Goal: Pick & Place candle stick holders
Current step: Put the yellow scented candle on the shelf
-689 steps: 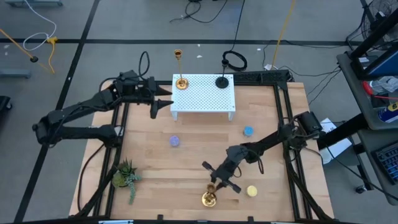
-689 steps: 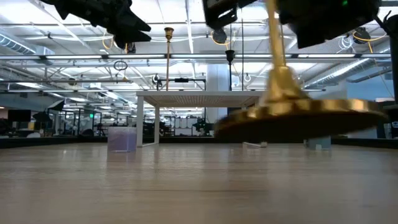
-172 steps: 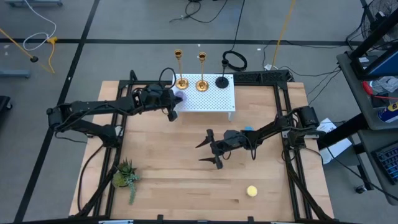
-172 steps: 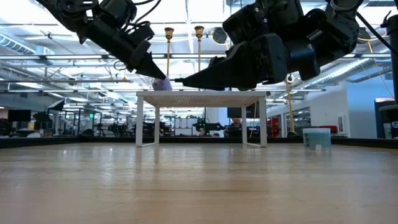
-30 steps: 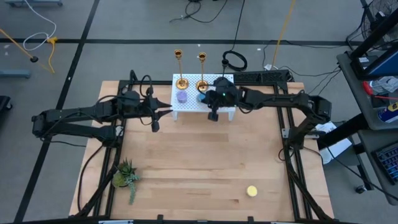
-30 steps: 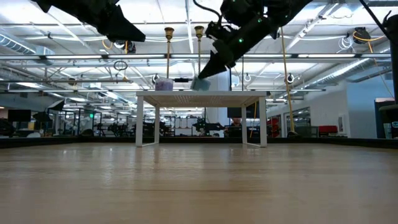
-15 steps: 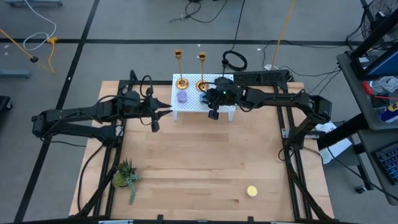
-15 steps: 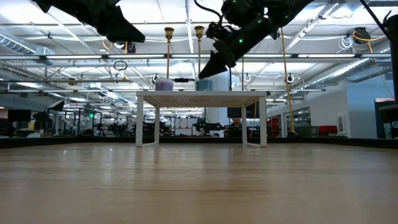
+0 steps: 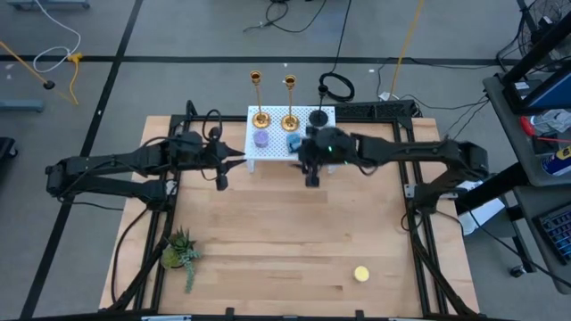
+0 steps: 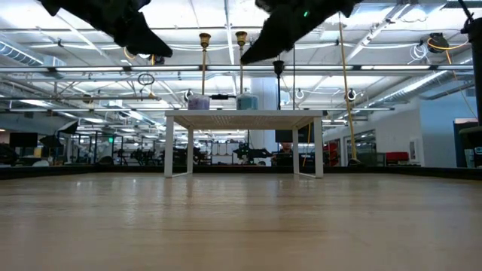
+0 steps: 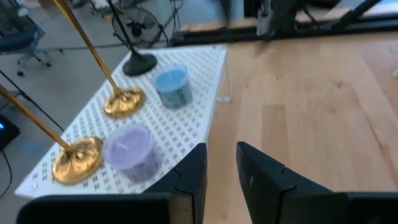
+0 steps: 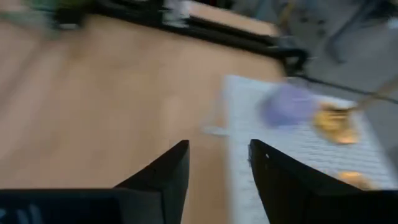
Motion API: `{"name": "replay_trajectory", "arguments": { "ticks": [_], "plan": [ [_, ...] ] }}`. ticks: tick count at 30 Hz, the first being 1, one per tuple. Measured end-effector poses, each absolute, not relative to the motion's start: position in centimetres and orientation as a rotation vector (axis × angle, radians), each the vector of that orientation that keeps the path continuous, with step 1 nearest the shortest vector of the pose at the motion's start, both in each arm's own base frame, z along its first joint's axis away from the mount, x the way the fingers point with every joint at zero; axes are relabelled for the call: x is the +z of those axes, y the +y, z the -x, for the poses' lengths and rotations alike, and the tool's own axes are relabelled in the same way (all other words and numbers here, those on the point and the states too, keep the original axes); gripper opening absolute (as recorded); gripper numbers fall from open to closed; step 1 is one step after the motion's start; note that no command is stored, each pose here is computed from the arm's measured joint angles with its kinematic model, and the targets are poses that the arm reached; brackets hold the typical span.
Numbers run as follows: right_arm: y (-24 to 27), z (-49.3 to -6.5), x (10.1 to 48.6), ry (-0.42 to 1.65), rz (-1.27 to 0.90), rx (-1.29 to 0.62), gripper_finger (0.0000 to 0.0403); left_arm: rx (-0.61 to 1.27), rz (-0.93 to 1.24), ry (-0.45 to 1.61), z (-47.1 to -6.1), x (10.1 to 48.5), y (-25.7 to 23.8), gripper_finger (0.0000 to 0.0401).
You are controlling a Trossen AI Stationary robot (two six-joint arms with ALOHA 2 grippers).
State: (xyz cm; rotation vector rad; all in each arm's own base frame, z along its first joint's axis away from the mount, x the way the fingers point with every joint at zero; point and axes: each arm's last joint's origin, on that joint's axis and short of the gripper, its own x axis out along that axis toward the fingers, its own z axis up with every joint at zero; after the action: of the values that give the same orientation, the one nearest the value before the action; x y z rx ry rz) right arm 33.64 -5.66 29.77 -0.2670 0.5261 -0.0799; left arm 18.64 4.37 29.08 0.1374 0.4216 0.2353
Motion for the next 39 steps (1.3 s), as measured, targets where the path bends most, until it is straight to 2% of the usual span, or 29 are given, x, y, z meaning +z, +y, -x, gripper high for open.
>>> {"name": "replay_trajectory", "arguments": {
  "ticks": [7,12,19,25,30,34,39],
  "plan": [
    [2.6,-32.1,28.9,0.701,0.105,0.089,0.0167,0.234,-0.119,0.465,-18.5,28.7,4.3,0.0093],
    [8.1,-30.1,27.4,0.894,0.024,0.115,0.0166,0.243,-0.076,0.458,-18.5,28.7,4.3,0.0093],
    [14.3,-26.0,26.4,1.107,-0.249,0.051,0.0165,0.26,-0.002,0.448,-18.5,28.7,4.3,0.0093],
    [15.8,-24.6,25.4,1.131,-0.223,-0.059,0.0164,0.271,0.047,0.44,-18.5,28.7,4.3,0.0093],
    [15.5,-23.6,23.3,1.232,-0.411,-0.164,0.0164,0.272,0.047,0.439,-18.5,28.7,4.3,0.0093],
    [16.1,-21.9,20.6,1.386,-0.674,-0.266,0.0164,0.271,0.045,0.439,-18.5,28.7,4.3,0.0093],
    [17.1,-20.2,17.8,1.396,-0.853,-0.35,0.0164,0.271,0.043,0.438,-18.5,28.7,4.3,0.0093]
  ]
}}
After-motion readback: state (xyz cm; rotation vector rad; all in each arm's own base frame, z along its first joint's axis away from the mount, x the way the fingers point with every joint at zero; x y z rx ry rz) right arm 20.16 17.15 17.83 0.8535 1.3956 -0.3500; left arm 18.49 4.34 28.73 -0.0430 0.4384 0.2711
